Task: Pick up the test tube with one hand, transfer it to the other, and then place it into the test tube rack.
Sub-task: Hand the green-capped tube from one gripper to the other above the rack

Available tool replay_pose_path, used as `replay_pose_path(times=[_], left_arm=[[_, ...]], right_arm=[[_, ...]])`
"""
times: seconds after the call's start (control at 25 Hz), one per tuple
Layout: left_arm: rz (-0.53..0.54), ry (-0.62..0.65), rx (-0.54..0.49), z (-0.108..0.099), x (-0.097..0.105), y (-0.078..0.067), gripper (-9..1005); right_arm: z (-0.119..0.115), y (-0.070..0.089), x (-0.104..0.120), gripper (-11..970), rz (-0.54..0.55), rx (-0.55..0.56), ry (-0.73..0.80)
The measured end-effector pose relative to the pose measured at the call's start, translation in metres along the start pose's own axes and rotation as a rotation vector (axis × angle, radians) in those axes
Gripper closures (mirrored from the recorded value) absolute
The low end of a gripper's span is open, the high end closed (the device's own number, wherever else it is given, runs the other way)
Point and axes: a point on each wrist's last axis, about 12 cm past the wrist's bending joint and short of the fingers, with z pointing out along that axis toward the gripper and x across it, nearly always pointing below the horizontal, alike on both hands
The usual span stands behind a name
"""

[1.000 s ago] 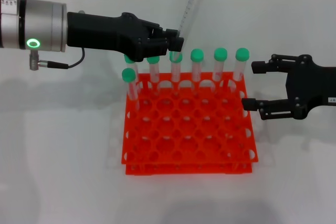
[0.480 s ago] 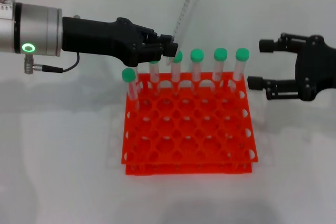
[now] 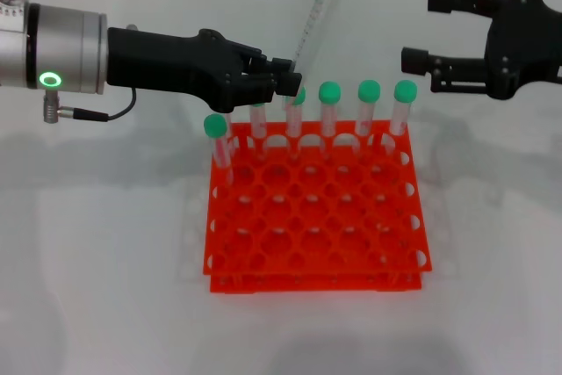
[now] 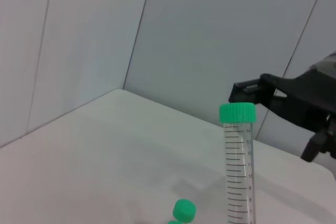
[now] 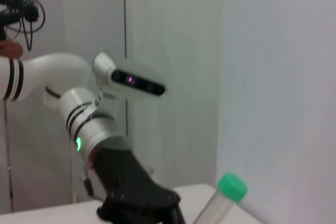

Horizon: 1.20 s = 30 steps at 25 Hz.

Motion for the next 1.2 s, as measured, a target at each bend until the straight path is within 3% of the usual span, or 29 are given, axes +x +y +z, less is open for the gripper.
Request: replay_pose_path(times=[0.68,1.2], left_arm=[[-0.003,-0.002,0.006,0.002,0.002,-0.001,806],[0.027,-0.007,0.015,0.005,0.004,-0.004,807]], right_arm=[[0.036,0.0,-0.012,133,-0.013,-0.02,-0.034],[0.048,-0.002,-0.016,133,-0.008,-0.027,-0.045]])
